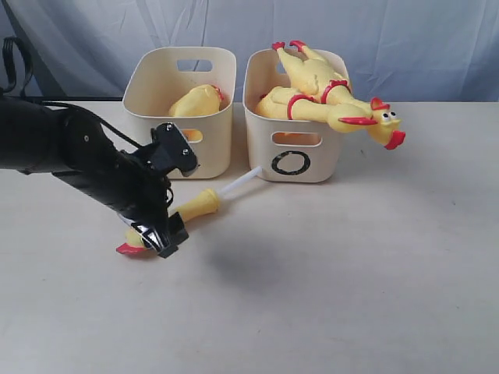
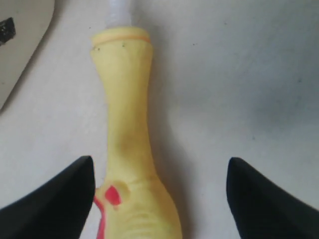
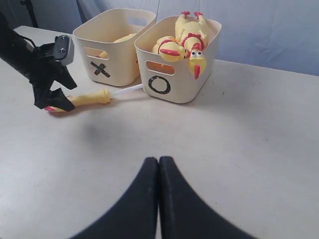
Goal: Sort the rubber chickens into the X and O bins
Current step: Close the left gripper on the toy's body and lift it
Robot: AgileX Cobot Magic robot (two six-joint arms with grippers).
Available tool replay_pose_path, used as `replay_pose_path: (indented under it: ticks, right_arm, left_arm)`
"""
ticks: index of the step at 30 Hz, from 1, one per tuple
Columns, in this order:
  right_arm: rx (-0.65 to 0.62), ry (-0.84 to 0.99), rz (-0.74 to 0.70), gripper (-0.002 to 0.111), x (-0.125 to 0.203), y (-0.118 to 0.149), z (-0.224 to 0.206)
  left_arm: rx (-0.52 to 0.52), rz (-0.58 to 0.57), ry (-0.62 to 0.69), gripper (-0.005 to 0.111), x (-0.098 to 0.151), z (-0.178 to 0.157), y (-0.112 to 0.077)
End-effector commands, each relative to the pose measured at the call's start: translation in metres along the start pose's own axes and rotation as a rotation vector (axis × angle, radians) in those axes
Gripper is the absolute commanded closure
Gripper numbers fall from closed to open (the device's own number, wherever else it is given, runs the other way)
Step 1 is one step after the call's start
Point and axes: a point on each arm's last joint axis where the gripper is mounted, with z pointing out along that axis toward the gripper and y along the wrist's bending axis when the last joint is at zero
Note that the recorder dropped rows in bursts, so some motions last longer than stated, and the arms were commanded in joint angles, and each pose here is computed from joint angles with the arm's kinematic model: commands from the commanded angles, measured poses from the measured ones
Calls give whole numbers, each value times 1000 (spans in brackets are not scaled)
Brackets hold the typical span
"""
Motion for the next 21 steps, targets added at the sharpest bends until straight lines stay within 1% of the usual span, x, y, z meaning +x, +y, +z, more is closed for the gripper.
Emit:
replay_pose_path:
  ticks: [1, 6, 11, 12, 15, 21]
  right_arm:
    - [6, 6, -6, 109, 2, 0, 1]
    - [5, 8, -6, 109, 2, 0, 1]
    - [5, 8, -6, 109, 2, 0, 1]
    - [5, 8, -6, 109, 2, 0, 1]
    - [5, 8, -6, 109, 2, 0, 1]
    - [5, 8, -6, 109, 2, 0, 1]
  left_arm:
    - [-48, 27, -26, 37, -7, 8, 7]
    - [-59, 43, -24, 37, -12, 18, 12]
    - [-40, 41, 4, 39, -9, 34, 14]
    - [-40, 41, 4, 40, -9, 35, 14]
    - [-31, 39, 18, 56, -7, 40, 13]
    - [-14, 19, 35, 69, -3, 48, 11]
